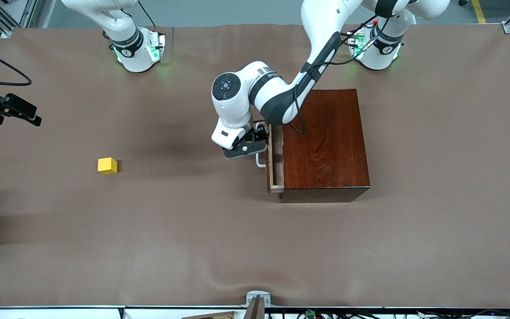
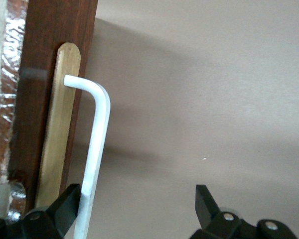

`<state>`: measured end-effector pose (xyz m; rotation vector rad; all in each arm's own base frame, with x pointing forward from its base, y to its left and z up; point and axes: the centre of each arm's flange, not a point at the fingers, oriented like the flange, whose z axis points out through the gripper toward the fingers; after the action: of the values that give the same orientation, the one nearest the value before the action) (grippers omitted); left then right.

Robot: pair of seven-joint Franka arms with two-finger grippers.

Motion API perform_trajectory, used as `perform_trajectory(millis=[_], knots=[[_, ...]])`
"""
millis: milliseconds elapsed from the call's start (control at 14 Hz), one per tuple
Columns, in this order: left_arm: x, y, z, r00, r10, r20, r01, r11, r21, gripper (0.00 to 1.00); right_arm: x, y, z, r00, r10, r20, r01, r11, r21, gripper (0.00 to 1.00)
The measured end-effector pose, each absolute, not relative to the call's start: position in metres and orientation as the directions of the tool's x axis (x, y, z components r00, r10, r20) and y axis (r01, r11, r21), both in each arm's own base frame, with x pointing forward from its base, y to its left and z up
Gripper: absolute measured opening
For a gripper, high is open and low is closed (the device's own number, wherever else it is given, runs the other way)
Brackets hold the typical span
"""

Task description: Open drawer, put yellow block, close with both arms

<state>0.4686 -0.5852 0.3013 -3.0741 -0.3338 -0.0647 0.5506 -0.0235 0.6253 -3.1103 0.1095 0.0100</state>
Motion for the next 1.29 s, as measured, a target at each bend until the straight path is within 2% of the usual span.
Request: perform_trajectory(millis=[1286], knots=[[0.4665, -0.588, 0.3005, 0.976, 0.21, 0.064, 0.212, -0.977, -0.017, 1.0, 0.5506, -0.0235, 0.6253, 0.998, -0.07, -0.008, -0.07, -0.997, -0.029, 1.0]])
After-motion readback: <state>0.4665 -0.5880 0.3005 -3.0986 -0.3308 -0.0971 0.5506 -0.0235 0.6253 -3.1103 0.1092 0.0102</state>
